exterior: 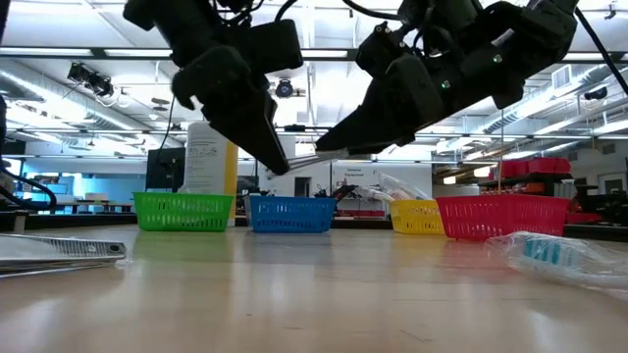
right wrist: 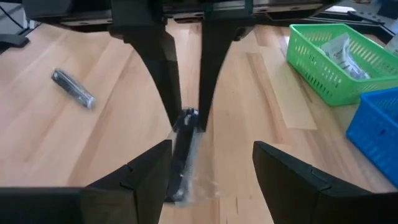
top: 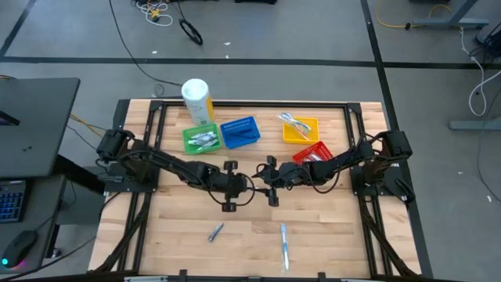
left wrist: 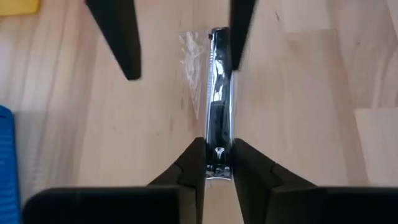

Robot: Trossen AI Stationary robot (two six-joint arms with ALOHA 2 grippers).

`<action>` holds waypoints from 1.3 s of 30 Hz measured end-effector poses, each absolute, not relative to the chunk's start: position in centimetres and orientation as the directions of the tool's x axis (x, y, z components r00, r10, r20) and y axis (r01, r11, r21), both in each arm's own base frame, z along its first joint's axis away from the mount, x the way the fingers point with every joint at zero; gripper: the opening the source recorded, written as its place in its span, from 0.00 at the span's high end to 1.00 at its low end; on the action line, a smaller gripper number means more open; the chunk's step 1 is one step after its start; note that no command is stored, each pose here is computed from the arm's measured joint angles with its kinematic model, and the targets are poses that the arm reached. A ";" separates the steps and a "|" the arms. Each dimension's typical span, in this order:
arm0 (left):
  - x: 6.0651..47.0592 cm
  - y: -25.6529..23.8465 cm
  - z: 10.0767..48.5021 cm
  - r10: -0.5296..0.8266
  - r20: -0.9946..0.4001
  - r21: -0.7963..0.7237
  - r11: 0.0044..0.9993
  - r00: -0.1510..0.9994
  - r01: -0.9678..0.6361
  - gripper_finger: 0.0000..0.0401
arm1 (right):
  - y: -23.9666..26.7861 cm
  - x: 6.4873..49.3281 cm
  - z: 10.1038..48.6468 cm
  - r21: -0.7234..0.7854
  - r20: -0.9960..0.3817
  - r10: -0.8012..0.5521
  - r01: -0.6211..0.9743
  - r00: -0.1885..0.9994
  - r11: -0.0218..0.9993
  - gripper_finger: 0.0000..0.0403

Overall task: Pick & Place Travel size toiletries
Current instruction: Put the silver nail cutter into the red bin

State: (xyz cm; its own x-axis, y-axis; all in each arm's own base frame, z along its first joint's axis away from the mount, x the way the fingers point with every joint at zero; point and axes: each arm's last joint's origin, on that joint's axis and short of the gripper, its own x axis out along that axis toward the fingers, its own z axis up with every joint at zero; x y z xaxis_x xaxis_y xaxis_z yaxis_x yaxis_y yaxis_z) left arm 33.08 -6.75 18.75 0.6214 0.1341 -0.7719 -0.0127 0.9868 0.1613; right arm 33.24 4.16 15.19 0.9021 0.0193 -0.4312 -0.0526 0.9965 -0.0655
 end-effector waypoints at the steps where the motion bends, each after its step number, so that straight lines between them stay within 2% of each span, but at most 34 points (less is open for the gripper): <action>1: 33.2 -6.6 18.8 0.137 -0.770 0.160 0.987 0.624 -0.018 0.84 | 4.2 33.2 15.2 -0.066 -0.430 0.018 -0.051 0.903 0.997 0.42; 7: 33.5 -5.9 19.0 0.153 -0.754 0.159 0.986 0.639 -0.048 0.81 | 4.2 33.2 15.0 -0.068 -0.446 0.017 -0.053 0.895 0.996 0.43; 16: 34.1 -5.8 19.5 0.137 -0.708 0.151 0.988 0.692 -0.041 0.83 | 4.1 33.2 15.0 -0.067 -0.447 0.017 -0.052 0.895 0.996 0.51; 30: 34.1 -5.8 19.5 0.140 -0.708 0.147 0.988 0.693 -0.049 0.80 | 4.1 33.2 15.1 -0.036 -0.443 0.016 -0.036 0.896 0.999 0.85; 39: 34.1 -5.8 19.6 0.166 -0.699 0.192 0.981 0.696 -0.040 0.71 | 4.3 33.1 14.9 -0.033 -0.458 0.019 -0.038 0.889 0.999 0.86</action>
State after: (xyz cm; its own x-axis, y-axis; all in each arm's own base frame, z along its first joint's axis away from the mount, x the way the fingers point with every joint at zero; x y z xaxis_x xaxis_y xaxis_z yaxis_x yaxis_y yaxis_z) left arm 34.08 -5.76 19.58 0.6957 0.1656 -0.6990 -0.0403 0.9805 0.1921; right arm 33.09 4.31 14.92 0.8885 0.0188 -0.4585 -0.0380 0.9987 -0.0326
